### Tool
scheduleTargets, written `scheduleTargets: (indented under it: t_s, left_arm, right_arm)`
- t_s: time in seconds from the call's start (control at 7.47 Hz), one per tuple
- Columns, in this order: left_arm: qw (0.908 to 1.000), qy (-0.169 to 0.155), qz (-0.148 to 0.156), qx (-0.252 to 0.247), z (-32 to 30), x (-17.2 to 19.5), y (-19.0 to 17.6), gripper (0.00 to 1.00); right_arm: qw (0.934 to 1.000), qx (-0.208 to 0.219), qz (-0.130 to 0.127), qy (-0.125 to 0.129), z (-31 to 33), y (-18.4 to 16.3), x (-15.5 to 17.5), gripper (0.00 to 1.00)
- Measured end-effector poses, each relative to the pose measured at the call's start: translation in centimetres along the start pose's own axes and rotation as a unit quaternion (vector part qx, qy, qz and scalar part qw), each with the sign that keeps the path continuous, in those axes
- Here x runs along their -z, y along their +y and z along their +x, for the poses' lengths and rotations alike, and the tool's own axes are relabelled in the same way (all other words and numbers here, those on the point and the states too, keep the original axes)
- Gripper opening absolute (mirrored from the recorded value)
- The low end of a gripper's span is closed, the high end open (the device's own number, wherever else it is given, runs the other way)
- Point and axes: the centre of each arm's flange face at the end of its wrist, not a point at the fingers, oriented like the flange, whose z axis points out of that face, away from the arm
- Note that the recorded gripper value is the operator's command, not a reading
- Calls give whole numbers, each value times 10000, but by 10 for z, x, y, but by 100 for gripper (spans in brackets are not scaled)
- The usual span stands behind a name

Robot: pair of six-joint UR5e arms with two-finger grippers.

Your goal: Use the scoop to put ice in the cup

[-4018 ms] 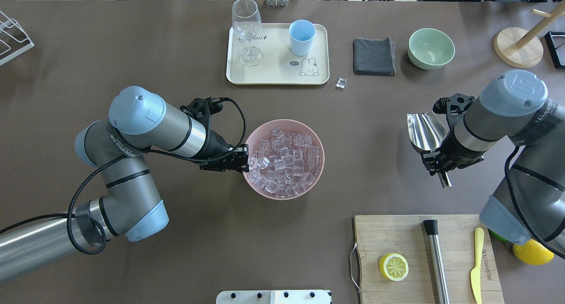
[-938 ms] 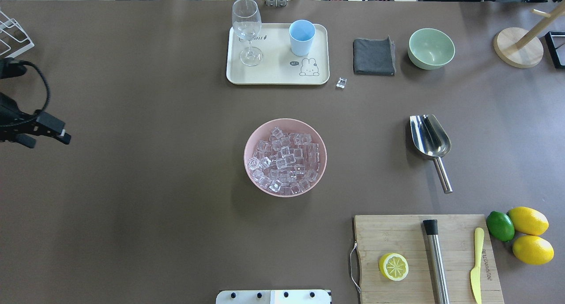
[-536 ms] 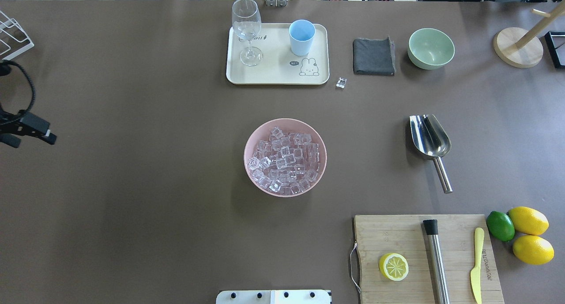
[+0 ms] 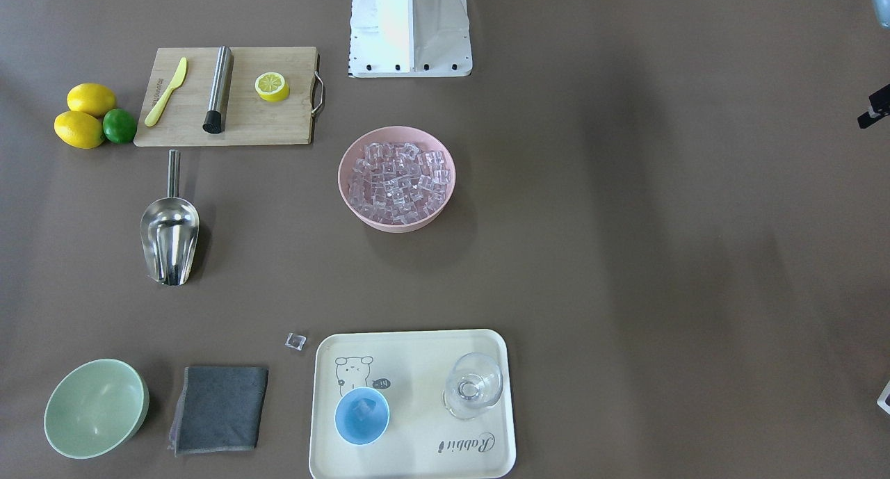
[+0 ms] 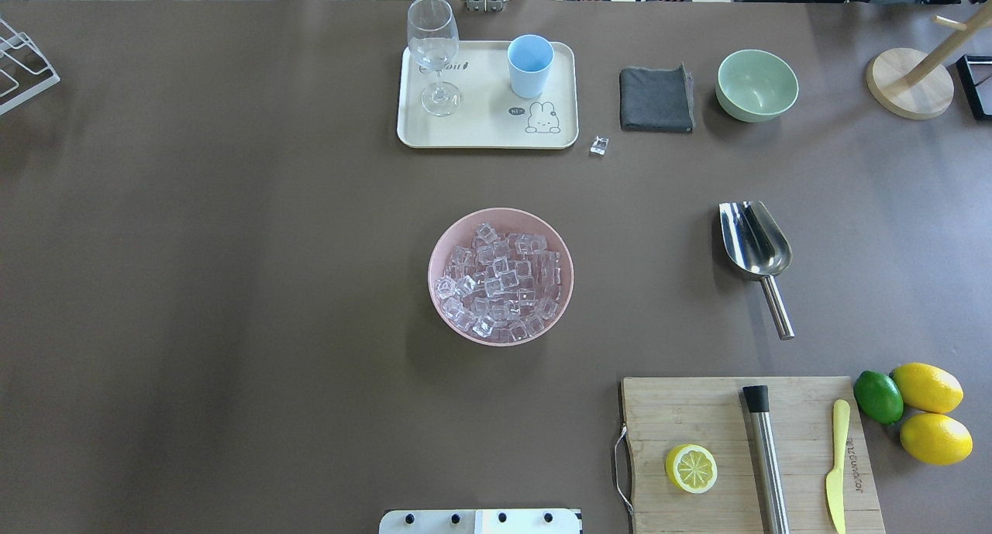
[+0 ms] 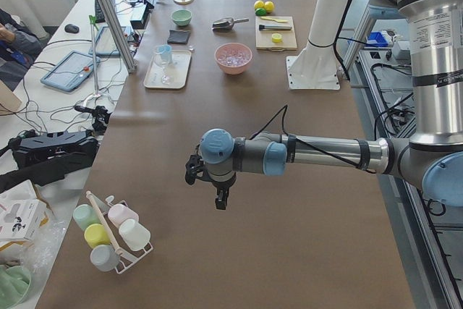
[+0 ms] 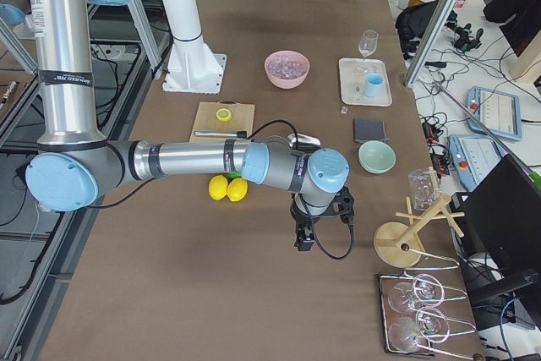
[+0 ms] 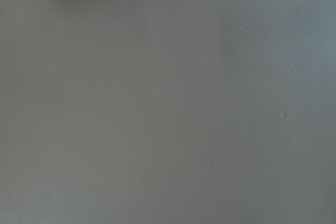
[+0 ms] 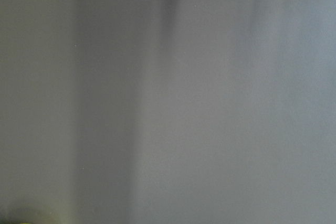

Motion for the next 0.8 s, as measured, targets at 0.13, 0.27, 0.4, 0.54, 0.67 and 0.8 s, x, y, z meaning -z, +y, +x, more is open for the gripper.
scheduleTargets:
  t_s: [0.13,0.27,0.4,0.54,0.67,0.8]
  left_arm:
    - [9999,-11,58,84,-15,5,7,97]
    - [9998,-23,93,199,-31,7,16,97]
    - [9996,-27,115,238,-46,8,23,97]
    - [9996,-24,116,257,-57,7,28,97]
    - [9995,-19,109,294,-64,6,32,97]
    - [9994,-20,88,335,-70,4,34,97]
  right_arm:
    - [10000,14,-1,4,0,0,0,100]
    - [10000,24,2,10,0,0,0,100]
    - [10000,24,4,10,0,0,1,100]
    - [10000,23,4,9,0,0,1,100]
    - [10000,24,0,7,0,0,0,100]
    - [10000,24,-4,5,0,0,0,100]
